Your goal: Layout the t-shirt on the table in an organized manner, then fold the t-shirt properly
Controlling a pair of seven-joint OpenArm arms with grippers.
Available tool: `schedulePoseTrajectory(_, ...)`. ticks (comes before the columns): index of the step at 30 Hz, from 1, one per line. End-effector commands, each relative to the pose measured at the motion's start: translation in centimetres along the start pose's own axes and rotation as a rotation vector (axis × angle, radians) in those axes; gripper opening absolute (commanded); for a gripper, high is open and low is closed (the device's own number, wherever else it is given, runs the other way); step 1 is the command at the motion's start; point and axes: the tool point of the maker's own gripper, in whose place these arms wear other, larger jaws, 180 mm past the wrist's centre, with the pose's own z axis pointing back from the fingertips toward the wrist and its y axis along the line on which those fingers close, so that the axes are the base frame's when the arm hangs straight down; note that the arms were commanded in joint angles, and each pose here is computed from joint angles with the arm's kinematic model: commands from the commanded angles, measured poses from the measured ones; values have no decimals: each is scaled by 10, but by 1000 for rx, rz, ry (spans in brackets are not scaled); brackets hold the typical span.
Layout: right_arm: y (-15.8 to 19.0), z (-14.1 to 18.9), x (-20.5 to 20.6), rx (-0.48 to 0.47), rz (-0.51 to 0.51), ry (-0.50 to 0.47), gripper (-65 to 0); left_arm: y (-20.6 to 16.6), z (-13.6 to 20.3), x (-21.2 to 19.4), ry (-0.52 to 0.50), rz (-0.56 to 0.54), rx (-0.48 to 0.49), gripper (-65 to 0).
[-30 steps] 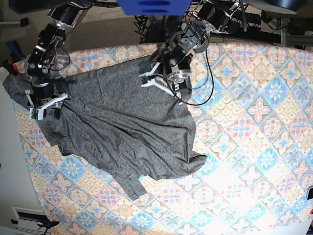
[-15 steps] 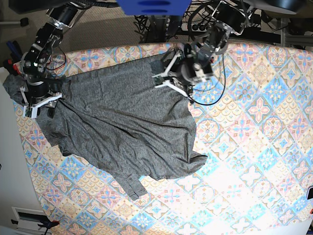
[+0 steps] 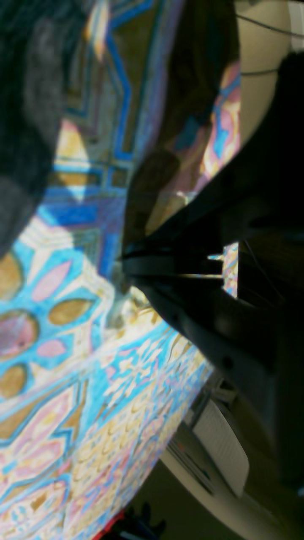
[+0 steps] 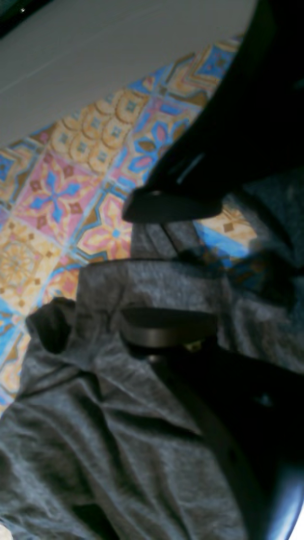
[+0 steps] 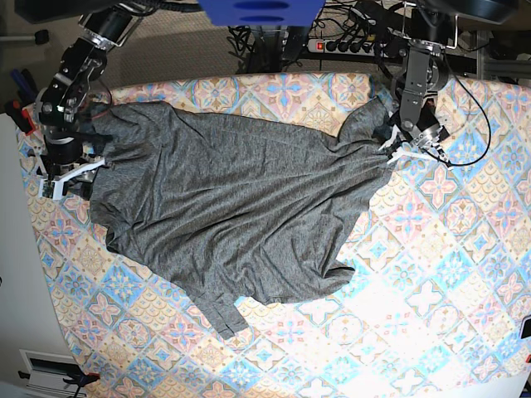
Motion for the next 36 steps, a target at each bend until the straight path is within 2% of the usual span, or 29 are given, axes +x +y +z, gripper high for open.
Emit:
schedulePoseTrajectory(1,-4,2,23,-6,12,-73,-345,12,1,-5,-11,15,28,-650)
schedulePoseTrajectory(3,-4,1,24,-6,11,-74,-345,15,1,-8,-27,37,31,-650)
schedulePoseTrajectory(7,-3,1,23,-4,11,-73,-345,25,24,7,-106,58,83,-650)
schedulePoseTrajectory(14,-5,1,23,-9,6,-76,-345,39,97,62,-366,177,182,-650)
schedulePoseTrajectory(18,-32,10,20,-87,-49,-93,-345,46,123,105,-479,224,183,-635)
schedulePoseTrajectory(22,-67,27,25,-196,-121,-188,-345,41,141,135,-569,262,148,-622)
schedulePoseTrajectory(24,-71,25,33,-205,-138,-227,-343,34,148,150,-599,238,134,-622)
schedulePoseTrajectory(29,-70,6,-14,-182,-206,-105,-341,19,160,169,-645,168,119,-622)
schedulePoseTrajectory(36,-51,-14,-68,-86,-266,19,-341,20,159,168,-641,166,121,-622)
